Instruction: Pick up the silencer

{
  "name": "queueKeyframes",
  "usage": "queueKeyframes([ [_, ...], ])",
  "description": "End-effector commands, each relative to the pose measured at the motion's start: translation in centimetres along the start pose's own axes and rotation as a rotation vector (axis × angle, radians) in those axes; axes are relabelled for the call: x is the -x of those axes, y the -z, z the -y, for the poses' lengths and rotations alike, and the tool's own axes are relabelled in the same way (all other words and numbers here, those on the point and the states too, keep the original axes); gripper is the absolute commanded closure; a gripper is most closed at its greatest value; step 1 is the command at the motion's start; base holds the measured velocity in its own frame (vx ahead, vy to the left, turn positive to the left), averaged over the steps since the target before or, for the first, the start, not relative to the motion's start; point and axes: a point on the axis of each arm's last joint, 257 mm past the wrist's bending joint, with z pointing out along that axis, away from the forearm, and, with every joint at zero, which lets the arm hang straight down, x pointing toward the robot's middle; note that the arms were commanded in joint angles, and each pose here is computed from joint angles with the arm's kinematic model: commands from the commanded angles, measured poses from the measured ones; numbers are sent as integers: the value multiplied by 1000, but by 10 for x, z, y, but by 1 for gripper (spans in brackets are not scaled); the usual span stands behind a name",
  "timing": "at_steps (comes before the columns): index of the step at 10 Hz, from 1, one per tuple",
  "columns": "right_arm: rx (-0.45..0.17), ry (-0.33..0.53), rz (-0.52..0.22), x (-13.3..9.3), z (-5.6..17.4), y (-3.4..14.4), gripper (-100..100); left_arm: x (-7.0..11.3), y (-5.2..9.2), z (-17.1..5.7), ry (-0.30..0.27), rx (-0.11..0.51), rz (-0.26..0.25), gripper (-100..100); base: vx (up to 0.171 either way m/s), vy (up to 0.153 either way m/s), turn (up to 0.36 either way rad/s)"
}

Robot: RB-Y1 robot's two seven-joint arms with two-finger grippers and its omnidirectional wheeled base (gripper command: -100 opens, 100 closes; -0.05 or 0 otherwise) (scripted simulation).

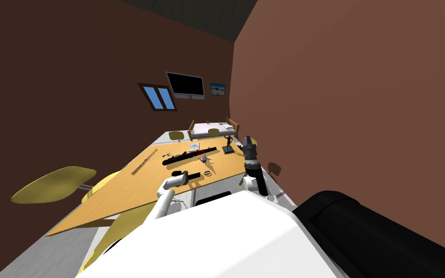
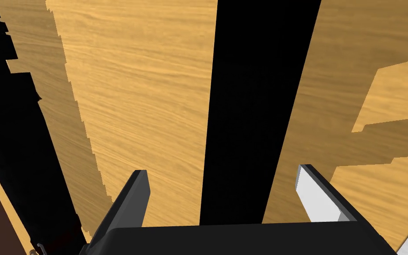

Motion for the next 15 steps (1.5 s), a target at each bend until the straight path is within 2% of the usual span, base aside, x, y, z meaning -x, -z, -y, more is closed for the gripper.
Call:
queueKeyframes([
  [1,0,0,0,0,0,0,0,18,-4,-2,44,-3,24,-100,-53,26,-248],
  [2,0,0,0,0,0,0,0,30,-8,-4,71,-5,38,-100,-46,30,-282],
  [4,0,0,0,0,0,0,0,36,-9,-5,84,-5,45,-100,-22,18,-109],
  [5,0,0,0,0,0,0,0,32,-8,-5,76,-3,41,-100,-7,5,-22],
  [6,0,0,0,0,0,0,0,32,-9,-5,78,-5,42,100,0,0,0],
  [10,0,0,0,0,0,0,0,32,-9,-6,77,-4,42,100,0,0,0],
  [11,0,0,0,0,0,0,0,32,-9,-6,77,-3,42,0,0,0,0],
  [12,0,0,0,0,0,0,0,24,-6,-3,57,-4,31,100,19,-7,232],
  [15,0,0,0,0,0,0,0,-12,5,2,-22,-2,-14,100,40,-31,318],
])
